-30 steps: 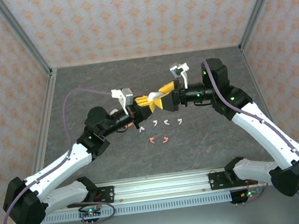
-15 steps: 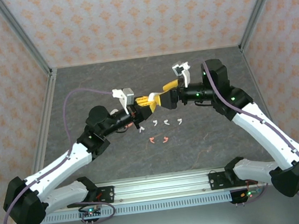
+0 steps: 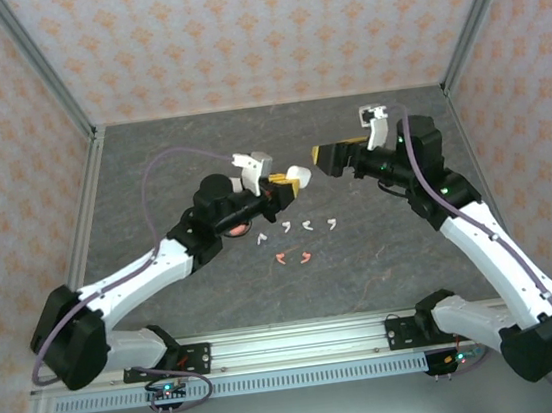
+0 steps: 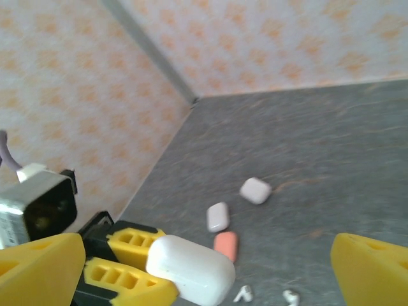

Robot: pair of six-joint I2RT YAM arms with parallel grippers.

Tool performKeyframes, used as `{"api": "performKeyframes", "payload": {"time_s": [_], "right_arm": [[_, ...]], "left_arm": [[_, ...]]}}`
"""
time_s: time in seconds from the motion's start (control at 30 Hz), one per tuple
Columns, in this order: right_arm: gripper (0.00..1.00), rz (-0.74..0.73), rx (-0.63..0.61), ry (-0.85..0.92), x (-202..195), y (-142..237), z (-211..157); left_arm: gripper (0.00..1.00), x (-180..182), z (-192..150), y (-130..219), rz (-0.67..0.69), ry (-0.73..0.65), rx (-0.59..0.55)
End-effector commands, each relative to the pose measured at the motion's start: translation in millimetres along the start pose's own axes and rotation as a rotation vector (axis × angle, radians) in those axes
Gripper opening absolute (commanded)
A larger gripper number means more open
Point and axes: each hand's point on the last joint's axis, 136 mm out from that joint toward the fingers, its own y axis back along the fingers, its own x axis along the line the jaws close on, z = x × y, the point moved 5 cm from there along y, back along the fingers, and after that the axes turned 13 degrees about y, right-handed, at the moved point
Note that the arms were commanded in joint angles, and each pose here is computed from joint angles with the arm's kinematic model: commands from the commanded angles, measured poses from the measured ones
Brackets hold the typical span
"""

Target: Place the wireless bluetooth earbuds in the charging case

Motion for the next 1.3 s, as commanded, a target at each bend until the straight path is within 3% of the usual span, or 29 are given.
{"api": "performKeyframes", "payload": {"time_s": [0.0,0.27,0.47,0.87,1.13,1.27], "right_arm": [[0.99,-0.214,-0.021,-0.001,-22,16,-4],[0.99,-0.26,0.043,-0.013,-30,18,-22],[0.99,-0.213,0.068,-0.038,-28,12,-30],[0.99,-0.18,0.105,-0.079,-28,3,-39],[0.99,-0.179,0.103,-0.084,-28,2,-38],[0.99,-0.18,0.109,-0.082,-29,2,-38]], "left_arm": [[0.0,28,1,-20,0.152,0.044,0.033],[0.0,97,-25,-78,0.364,0.208,0.177],[0.0,124,-47,-110,0.421,0.297,0.26],[0.01,158,-80,-131,0.5,0.412,0.304],[0.32,167,-89,-123,0.55,0.405,0.31],[0.38,169,-86,-119,0.563,0.392,0.302]]}}
